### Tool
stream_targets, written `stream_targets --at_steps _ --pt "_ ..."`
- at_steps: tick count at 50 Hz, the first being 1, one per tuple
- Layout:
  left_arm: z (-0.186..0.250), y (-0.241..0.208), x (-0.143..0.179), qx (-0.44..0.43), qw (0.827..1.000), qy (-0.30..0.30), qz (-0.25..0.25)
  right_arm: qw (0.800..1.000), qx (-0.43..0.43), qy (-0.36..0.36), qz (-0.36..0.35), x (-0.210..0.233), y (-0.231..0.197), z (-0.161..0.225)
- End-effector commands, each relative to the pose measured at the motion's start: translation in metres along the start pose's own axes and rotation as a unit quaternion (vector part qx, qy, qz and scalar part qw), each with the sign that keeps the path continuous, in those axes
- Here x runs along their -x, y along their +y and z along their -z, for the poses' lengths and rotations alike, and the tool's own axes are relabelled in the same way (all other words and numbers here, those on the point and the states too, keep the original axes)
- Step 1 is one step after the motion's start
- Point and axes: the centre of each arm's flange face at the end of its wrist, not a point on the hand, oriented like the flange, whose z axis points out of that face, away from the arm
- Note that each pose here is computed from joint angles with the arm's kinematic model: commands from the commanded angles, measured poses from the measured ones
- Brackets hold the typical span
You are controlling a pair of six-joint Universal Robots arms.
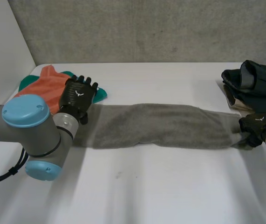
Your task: Fold the laundry.
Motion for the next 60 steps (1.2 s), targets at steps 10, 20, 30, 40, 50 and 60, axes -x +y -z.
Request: stream_targets --at_steps 10,20,30,40,50,60 --pt "0.011 -0.009 0.008 -0.004 1.000 -0.005 -0.001 0.974 0.037 0.158 0.157 -0.098 0.003 0.014" --pt "0.022 -0.016 0.016 -0.009 1.000 -0.012 0.001 0.954 -0.148 0.145 0.217 -0.024 -0.093 0.018" --pt "0.027 -0.015 0.024 -0.003 1.000 -0.021 0.001 0.861 -0.429 -0.046 0.269 0.154 -0.155 0.057" --pt "0.031 -0.011 0.016 0.003 1.000 -0.010 0.002 0.816 -0.455 -0.207 0.289 0.271 -0.100 0.056" --pt "0.028 -0.028 0.010 -0.025 1.000 -0.005 0.001 0.917 -0.350 -0.136 0.138 0.193 -0.120 0.065" --pt "0.028 -0.047 -0.003 -0.056 0.998 0.008 0.002 0.984 -0.117 -0.135 0.006 0.129 -0.066 0.060"
